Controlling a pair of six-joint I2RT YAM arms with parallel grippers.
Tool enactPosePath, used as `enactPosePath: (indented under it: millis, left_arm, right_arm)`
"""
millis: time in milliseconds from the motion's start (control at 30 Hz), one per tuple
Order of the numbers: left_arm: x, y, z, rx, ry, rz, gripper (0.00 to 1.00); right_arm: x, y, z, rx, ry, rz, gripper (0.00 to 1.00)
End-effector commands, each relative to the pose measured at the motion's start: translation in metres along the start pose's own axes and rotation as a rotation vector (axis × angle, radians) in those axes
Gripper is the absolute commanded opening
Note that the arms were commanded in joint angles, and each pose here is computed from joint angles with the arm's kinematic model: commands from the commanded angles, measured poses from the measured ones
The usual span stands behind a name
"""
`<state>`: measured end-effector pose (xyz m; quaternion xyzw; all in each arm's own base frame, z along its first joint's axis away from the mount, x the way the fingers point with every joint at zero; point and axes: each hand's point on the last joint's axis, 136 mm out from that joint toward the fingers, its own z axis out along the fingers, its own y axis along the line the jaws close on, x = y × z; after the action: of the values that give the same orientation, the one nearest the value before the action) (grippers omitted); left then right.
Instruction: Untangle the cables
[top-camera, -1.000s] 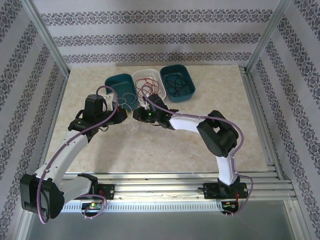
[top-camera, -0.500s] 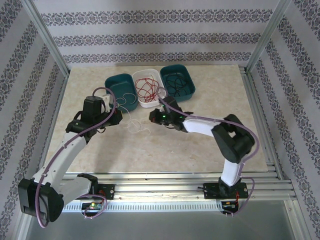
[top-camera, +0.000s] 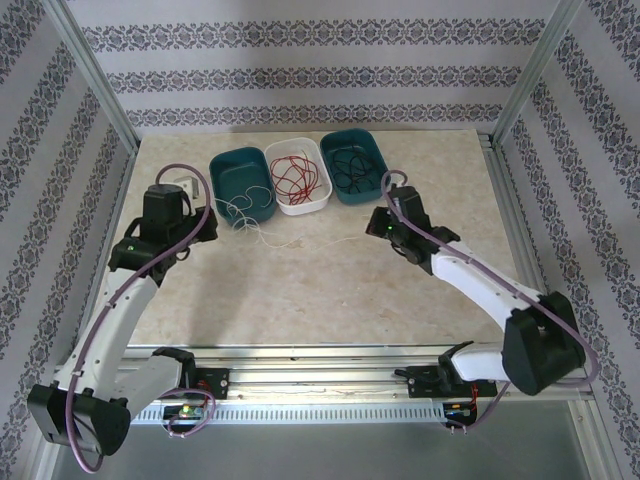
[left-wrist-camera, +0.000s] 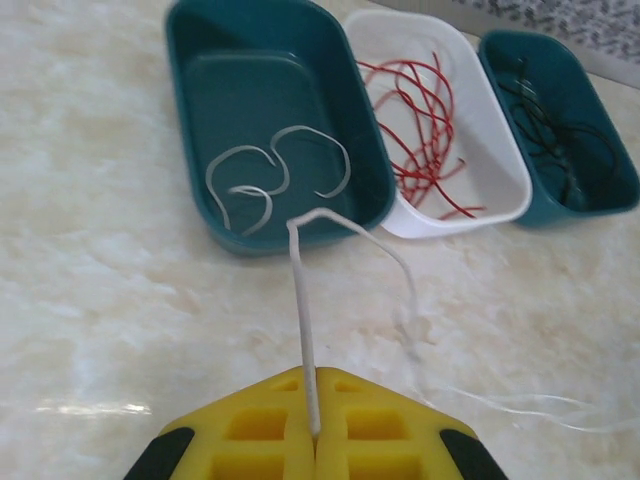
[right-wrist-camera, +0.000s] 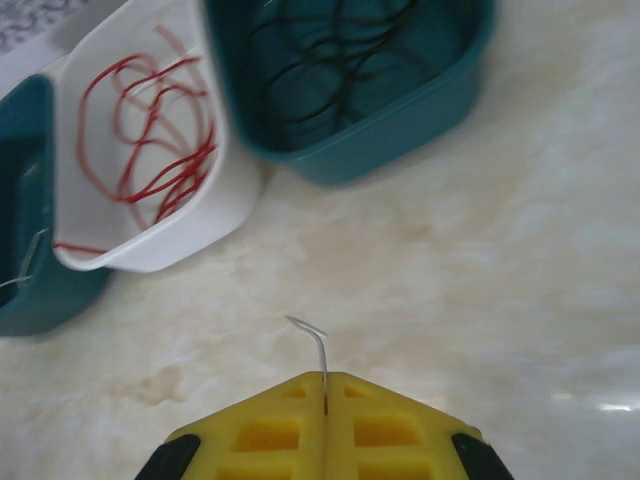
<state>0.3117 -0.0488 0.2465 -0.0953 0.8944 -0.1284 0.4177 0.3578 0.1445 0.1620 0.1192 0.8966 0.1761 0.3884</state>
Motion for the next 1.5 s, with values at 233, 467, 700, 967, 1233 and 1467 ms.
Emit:
enactPosePath:
  millis: [233, 467, 700, 967, 1233, 1467]
  left_arm:
    - [-0.073, 0.025, -0.048, -0.161, -0.194, 0.075, 0.00]
    - [-0.117, 0.033, -0.059, -0.179, -0.279, 0.072, 0.00]
    - [-0.142, 0.012, -0.052, -0.049, -0.311, 0.073, 0.00]
    - [-0.168, -0.020, -0.026, 0.120, -0.304, 0.042, 0.00]
    - [-0.180, -0.022, 0.016, 0.125, -0.278, 0.039, 0.00]
    - [-0.175, -0.018, 0.060, 0.139, -0.217, 0.033, 0.00]
  right_arm:
    - [-0.027, -0.118, -0.068, 0.349, -0.121, 0.020, 0.00]
    - [-0.032, -0.156, -0.089, 0.457, -0.149, 0.071, 0.00]
    - [-0.037, -0.156, -0.099, 0.423, -0.174, 0.090, 0.00]
    - [-0.049, -0.126, -0.102, 0.282, -0.187, 0.097, 0.00]
    - [-0.059, -0.105, -0.110, 0.226, -0.205, 0.064, 0.00]
    - [-0.066, -0.087, -0.115, 0.186, -0.215, 0.032, 0.00]
